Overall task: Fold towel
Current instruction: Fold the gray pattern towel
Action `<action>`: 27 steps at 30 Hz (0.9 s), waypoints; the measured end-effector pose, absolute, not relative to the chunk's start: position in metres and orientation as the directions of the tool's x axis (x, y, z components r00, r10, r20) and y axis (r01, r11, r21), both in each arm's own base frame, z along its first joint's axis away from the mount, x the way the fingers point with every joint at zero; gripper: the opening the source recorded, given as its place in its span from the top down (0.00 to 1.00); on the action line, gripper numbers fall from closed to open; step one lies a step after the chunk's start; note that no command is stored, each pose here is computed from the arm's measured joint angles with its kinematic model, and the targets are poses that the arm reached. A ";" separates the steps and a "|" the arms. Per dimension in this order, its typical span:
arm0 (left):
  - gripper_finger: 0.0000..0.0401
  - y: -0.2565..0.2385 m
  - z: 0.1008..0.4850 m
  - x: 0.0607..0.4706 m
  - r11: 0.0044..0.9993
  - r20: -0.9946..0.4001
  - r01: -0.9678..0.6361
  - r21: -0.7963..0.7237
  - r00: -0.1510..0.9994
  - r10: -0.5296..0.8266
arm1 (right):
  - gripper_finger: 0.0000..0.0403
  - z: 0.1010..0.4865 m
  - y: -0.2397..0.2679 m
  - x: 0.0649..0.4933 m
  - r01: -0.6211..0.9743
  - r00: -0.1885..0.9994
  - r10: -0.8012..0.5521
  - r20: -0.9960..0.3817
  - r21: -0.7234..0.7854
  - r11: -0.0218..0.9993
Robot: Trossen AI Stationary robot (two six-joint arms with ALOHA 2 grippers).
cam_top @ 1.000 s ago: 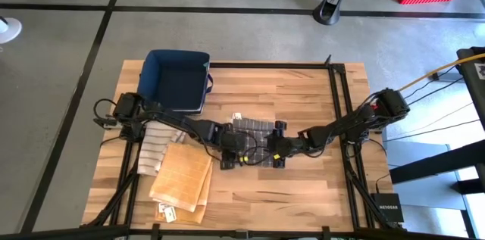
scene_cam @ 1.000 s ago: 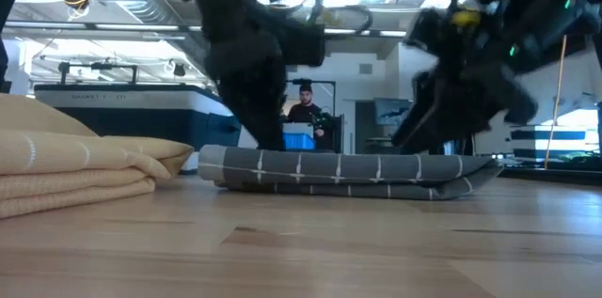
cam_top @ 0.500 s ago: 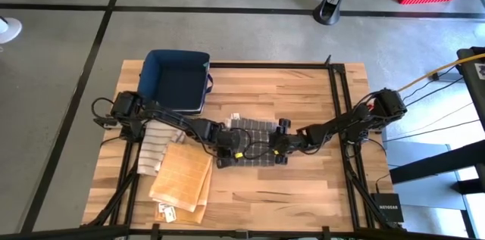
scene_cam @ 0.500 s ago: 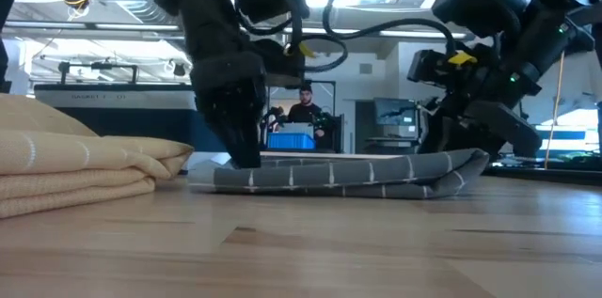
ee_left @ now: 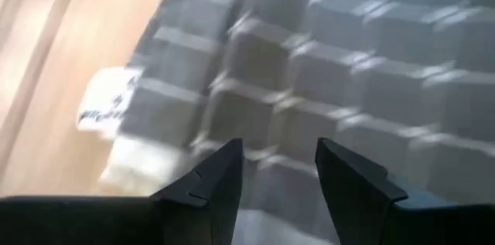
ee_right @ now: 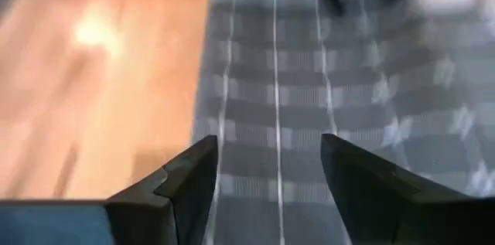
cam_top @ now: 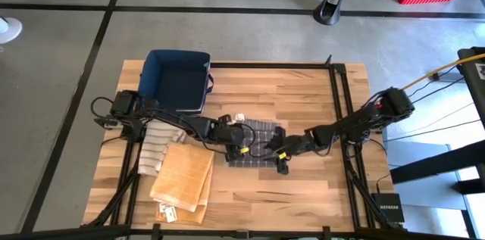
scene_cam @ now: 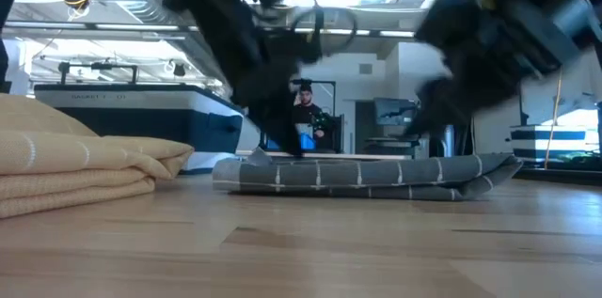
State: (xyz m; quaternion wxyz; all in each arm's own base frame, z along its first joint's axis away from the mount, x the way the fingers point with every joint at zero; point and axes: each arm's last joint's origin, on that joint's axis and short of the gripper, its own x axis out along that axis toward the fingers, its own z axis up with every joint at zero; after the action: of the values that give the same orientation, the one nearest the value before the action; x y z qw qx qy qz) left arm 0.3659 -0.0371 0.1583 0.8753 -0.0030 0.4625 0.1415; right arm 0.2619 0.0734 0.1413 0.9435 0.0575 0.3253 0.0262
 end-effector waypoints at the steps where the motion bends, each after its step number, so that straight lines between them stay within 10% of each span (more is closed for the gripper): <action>1: 0.61 -0.034 0.152 0.365 0.953 -0.815 -0.263 0.148 0.513 0.269 | 0.42 0.133 0.074 0.259 -0.007 0.775 0.086 -0.626 0.128 0.992; 13: 0.61 -0.014 0.127 0.349 0.904 -0.856 -0.395 0.162 0.400 0.328 | 0.42 0.103 0.077 0.246 0.023 0.650 0.012 -0.760 0.035 0.999; 27: 0.61 -0.038 0.175 0.355 0.918 -0.769 -0.377 0.122 0.549 0.327 | 0.42 0.158 0.081 0.260 0.196 0.718 -0.028 -0.695 0.164 0.967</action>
State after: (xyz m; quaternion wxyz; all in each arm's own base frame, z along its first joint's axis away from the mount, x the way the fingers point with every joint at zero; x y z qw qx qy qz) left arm 0.3554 -0.0380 0.1753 0.8796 -0.0285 0.4306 0.2001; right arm 0.2600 0.0806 0.1581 0.9200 0.1135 0.3702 -0.0608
